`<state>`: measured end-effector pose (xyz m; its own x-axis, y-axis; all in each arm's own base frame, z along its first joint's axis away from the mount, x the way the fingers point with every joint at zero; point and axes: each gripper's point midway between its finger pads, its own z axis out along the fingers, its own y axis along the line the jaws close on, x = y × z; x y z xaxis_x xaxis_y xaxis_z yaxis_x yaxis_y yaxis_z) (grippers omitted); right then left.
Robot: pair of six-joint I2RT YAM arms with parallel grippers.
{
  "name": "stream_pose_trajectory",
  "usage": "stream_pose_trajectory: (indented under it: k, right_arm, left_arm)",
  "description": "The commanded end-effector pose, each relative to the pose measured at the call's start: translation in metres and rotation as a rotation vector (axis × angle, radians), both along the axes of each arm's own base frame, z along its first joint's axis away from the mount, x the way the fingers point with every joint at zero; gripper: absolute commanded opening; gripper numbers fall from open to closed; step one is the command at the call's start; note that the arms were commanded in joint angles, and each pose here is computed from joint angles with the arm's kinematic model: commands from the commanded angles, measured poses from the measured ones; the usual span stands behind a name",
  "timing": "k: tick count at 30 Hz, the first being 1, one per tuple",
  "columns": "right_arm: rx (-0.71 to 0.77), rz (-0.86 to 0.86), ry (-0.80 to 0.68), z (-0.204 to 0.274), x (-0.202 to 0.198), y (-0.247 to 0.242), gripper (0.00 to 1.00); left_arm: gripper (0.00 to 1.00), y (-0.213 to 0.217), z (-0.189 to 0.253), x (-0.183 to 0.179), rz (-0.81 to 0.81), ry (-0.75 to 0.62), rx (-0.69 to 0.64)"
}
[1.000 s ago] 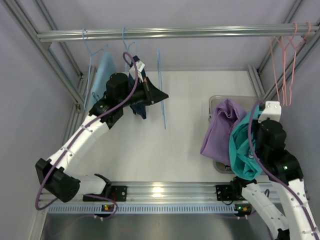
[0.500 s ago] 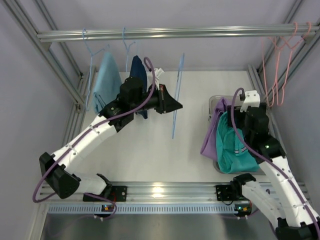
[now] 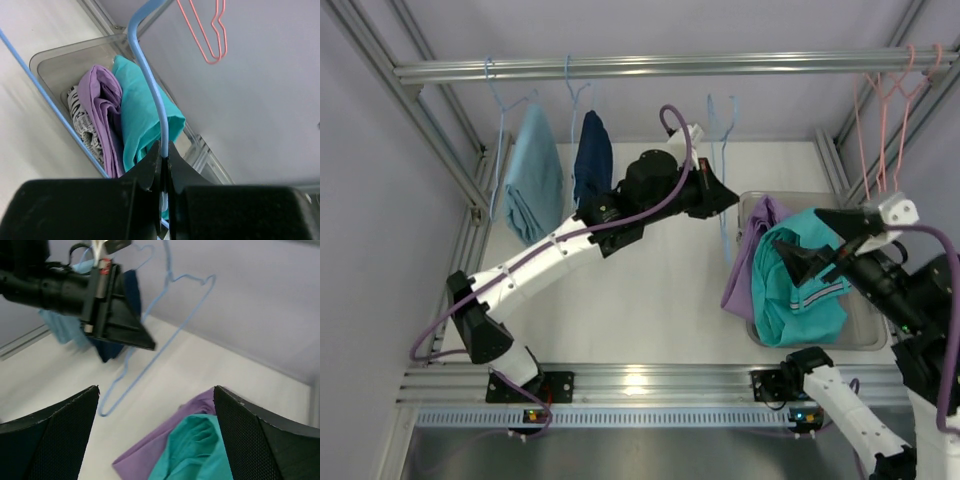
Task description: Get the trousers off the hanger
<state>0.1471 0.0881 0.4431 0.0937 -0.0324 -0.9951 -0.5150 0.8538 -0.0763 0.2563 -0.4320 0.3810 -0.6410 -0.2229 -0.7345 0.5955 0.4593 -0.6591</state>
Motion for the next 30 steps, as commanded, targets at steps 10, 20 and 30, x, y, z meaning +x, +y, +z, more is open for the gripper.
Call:
stream_pose_trajectory:
  k: [10, 20, 30]
  right_arm:
    - [0.070, 0.208, 0.449, -0.069, 0.065, 0.064, 0.84]
    - [0.020, 0.149, 0.424, -0.078, 0.090, 0.066, 0.53]
    - [0.015, 0.123, 0.417, -0.078, 0.108, 0.069, 0.31]
  left_arm:
    - [0.00, -0.023, 0.033, 0.006, 0.143, -0.052, -0.040]
    - [0.00, -0.037, 0.038, -0.007, 0.087, -0.054, -0.066]
    - [0.00, -0.048, 0.036, -0.009, 0.074, -0.049, -0.074]
